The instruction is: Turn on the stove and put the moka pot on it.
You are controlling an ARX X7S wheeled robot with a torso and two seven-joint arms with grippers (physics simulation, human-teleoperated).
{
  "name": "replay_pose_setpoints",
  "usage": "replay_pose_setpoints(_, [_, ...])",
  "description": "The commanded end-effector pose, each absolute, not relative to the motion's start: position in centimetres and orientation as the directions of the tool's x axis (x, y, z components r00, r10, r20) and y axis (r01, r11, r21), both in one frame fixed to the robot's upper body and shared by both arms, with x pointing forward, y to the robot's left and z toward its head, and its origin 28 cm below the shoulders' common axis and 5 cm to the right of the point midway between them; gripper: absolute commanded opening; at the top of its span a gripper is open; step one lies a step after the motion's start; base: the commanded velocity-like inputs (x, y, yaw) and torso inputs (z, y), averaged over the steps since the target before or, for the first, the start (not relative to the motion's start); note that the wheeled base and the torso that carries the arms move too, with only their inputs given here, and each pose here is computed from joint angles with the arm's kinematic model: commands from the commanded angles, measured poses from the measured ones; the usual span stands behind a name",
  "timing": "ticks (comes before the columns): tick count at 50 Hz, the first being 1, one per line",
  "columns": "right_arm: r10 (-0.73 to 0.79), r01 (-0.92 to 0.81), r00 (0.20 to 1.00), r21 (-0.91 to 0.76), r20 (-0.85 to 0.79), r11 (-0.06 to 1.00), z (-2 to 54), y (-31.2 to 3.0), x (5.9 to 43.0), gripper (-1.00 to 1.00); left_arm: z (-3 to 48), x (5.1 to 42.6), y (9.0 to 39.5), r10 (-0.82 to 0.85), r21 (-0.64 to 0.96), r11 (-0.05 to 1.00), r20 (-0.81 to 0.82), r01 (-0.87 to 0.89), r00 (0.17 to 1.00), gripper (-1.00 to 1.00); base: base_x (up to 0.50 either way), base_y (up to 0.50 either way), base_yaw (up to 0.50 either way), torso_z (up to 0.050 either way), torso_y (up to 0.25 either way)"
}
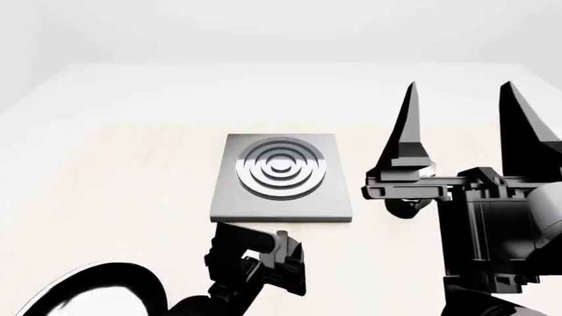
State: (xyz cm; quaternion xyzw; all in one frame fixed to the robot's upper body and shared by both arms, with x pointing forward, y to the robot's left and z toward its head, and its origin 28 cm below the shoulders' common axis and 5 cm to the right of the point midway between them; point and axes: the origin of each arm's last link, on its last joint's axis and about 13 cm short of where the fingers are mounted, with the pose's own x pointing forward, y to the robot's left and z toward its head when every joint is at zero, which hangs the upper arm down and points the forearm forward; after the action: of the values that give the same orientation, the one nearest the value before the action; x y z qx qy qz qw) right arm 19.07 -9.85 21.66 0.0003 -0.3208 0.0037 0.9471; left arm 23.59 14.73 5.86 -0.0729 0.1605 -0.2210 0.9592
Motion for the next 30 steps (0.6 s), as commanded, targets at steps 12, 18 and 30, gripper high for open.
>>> replay_pose_setpoints(12, [0.008,-0.010,0.795,-0.001,0.607,1.000,21.4,-9.8,19.0,1.00,5.1,23.9,14.0,-0.474,-0.231,0.877,-0.280,0.420,0.835,1.00,0.00,0.00,0.00,0.000,0.000])
replay_pose_setpoints(18, [0.009,-0.010,0.796,-0.001,0.606,1.000,21.7,-9.9,19.1,1.00,4.7,24.0,14.0,-0.473,-0.239,0.877,-0.285,0.416,0.833,1.00,0.00,0.00,0.00,0.000,0.000])
replay_pose_setpoints(30, [0.011,-0.011,0.794,-0.004,0.608,1.000,21.5,-9.8,18.9,1.00,3.8,24.1,14.1,-0.462,-0.246,0.883,-0.313,0.399,0.830,1.00,0.00,0.00,0.00,0.000,0.000])
